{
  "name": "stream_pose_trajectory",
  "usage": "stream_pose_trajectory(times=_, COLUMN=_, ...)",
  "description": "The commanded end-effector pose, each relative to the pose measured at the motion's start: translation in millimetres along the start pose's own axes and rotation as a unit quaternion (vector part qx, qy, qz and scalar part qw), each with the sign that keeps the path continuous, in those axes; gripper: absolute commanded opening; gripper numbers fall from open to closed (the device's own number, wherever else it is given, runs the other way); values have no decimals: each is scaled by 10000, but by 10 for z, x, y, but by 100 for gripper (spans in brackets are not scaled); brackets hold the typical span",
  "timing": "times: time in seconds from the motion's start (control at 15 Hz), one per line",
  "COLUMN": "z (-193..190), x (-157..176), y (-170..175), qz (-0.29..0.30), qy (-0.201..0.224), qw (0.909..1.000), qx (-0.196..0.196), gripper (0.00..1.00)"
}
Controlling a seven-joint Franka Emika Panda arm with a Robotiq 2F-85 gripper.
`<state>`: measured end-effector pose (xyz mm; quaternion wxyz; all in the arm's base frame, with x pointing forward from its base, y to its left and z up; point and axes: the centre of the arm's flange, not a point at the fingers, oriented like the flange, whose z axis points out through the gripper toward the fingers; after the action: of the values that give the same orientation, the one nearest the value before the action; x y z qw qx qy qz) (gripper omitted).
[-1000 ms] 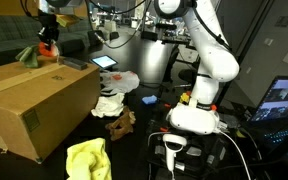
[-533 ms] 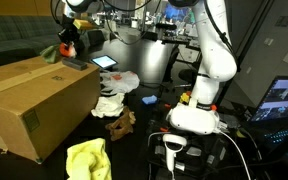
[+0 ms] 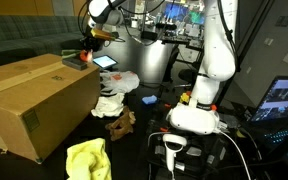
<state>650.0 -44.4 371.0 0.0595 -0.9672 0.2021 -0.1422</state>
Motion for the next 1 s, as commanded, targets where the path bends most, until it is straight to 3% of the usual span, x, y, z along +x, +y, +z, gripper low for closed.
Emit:
stream_pose_trajectory(times=0.0, z=-64, x=-753, y=401, qz=605, qy=-185, qw=9980, qx=-43, gripper=4)
stream_pose_trajectory(times=0.47, z=186, x=-1386, y=836, qz=1380, qy=-960, qw=9851, qx=-365, gripper=4)
stream_pose_trajectory(times=0.93, z=407, x=-1329, y=1224, qz=2121, qy=-1415, qw=9634, qx=-832, gripper=3)
